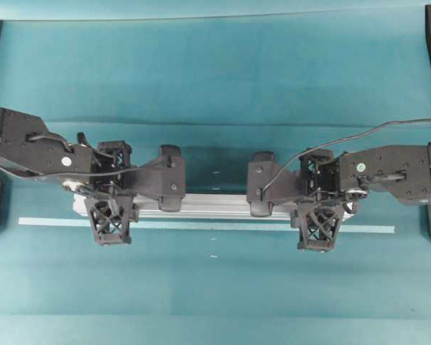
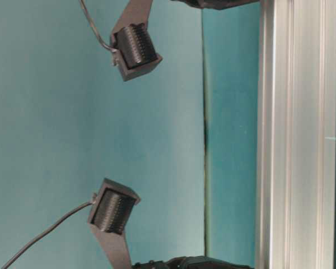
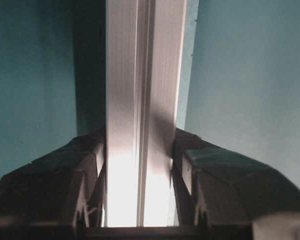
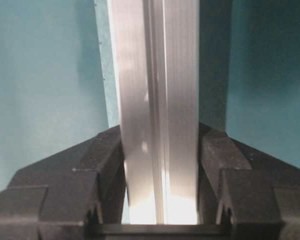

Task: Lift the metal rail with both hands.
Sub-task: 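Hold the rail steady in both grippers above the table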

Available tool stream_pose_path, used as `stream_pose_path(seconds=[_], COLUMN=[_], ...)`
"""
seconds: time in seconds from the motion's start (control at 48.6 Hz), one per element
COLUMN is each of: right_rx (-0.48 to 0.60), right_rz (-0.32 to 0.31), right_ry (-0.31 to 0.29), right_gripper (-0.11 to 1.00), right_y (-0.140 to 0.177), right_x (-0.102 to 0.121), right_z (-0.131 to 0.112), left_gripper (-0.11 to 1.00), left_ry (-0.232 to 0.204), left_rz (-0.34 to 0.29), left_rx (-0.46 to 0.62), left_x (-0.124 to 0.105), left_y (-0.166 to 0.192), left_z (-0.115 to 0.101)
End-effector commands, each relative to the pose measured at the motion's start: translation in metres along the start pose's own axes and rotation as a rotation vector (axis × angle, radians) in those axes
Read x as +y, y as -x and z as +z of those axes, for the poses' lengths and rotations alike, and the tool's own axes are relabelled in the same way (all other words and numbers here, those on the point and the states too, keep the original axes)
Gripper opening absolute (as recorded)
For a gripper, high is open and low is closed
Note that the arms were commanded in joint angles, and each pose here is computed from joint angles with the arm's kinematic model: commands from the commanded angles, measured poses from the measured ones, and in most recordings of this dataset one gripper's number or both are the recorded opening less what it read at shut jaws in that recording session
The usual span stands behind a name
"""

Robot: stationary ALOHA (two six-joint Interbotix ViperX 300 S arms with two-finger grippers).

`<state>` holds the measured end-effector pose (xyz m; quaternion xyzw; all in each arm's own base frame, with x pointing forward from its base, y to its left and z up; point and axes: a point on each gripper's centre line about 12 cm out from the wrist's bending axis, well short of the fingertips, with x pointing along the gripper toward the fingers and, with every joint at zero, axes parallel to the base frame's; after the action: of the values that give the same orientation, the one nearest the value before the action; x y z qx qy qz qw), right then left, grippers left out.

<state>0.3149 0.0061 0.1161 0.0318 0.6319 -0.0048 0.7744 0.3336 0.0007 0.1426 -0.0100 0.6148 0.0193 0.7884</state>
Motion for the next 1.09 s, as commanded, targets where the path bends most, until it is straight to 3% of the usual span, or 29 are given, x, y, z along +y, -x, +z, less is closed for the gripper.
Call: stream_pose_path(seconds=[0.0, 1.07], right_rx=[-0.023, -0.004], right_rz=[0.001, 0.006], right_ry=[0.002, -0.002], right_gripper=[0.40, 0.40], right_y=[0.0011, -0.0036], right_x=[0.0012, 0.0030], right_z=[0.0041, 0.0032], left_gripper=[0.31, 0.31], left_ry=[-0.001, -0.003], left_rz=[-0.002, -0.004], left_rx=[-0.023, -0.035], left_x=[-0.0018, -0.0026], left_y=[0.0027, -0.0031], left_z=[0.0050, 0.0069])
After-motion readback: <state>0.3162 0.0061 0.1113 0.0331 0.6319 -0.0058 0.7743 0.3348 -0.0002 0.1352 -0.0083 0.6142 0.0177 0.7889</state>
